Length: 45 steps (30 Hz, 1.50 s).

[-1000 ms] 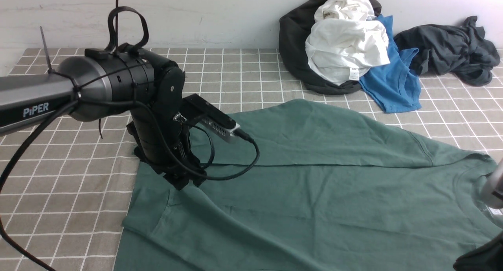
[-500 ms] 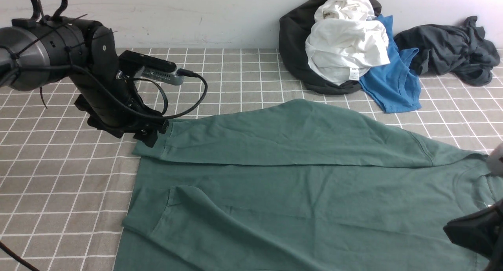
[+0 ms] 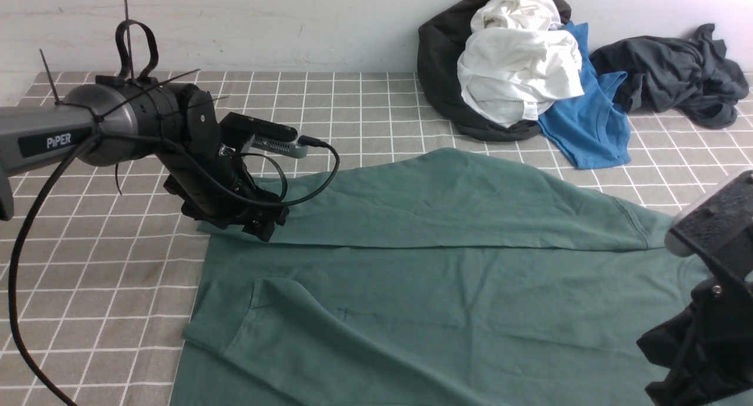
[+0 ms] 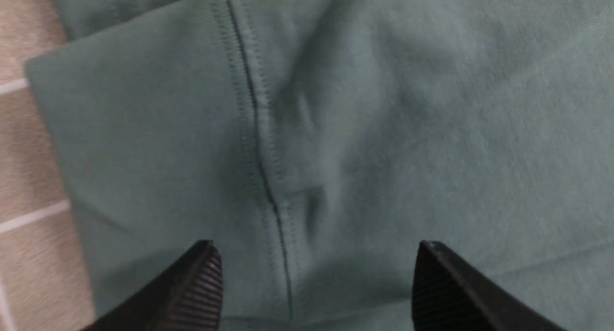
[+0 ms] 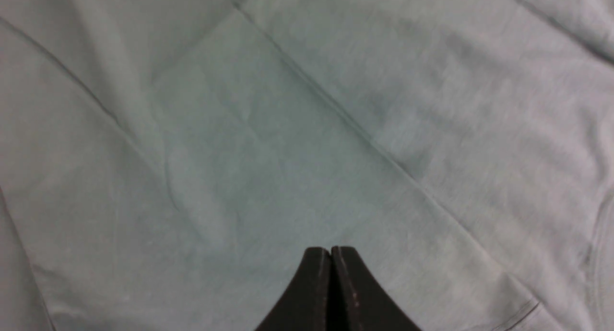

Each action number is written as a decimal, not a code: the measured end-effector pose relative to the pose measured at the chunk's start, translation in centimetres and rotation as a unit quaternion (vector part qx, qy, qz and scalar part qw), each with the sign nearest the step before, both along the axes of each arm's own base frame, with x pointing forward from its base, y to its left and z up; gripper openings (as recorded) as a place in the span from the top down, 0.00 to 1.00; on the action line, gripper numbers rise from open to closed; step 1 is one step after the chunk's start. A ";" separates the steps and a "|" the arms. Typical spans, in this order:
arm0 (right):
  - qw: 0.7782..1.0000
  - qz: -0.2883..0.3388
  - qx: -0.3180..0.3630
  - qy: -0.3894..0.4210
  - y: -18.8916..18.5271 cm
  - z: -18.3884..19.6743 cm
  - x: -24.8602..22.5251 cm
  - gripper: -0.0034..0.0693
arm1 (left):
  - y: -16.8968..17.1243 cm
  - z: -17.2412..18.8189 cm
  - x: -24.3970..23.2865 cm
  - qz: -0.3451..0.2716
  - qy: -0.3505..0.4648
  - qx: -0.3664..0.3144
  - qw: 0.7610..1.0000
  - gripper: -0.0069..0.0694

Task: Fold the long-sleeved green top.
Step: Use the left arm to clamp the cuff farthest from it

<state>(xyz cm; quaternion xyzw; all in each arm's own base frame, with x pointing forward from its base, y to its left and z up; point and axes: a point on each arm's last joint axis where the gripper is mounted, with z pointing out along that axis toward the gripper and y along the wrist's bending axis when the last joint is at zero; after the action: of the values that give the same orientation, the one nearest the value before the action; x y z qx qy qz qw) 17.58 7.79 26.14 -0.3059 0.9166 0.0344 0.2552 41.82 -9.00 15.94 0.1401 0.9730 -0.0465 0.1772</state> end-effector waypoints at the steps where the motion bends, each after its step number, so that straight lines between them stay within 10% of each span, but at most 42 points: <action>1: 1.000 0.000 -0.005 0.012 0.1 -0.4 0.2 0.97 | -0.1 -0.2 0.0 -0.001 0.002 0.000 1.000 0.30; 16: 1.000 0.001 -0.010 0.018 0.1 -0.7 0.4 0.97 | -0.1 -0.3 0.0 -0.001 0.003 0.001 1.000 0.64; 34: 1.000 0.001 -0.008 0.013 0.2 -0.7 0.5 0.97 | 0.1 -1.1 0.1 -0.011 0.018 0.021 1.000 0.37; 45: 1.000 0.001 -0.008 0.013 0.2 -0.7 0.5 0.97 | 0.2 -0.9 0.1 -0.008 0.015 0.018 1.000 0.87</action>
<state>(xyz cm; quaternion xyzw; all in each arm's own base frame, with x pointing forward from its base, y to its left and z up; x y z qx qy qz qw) 18.08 7.97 25.46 -0.3089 0.9196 0.0311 0.2406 41.94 -8.76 15.00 0.1506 0.9751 -0.0325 0.1598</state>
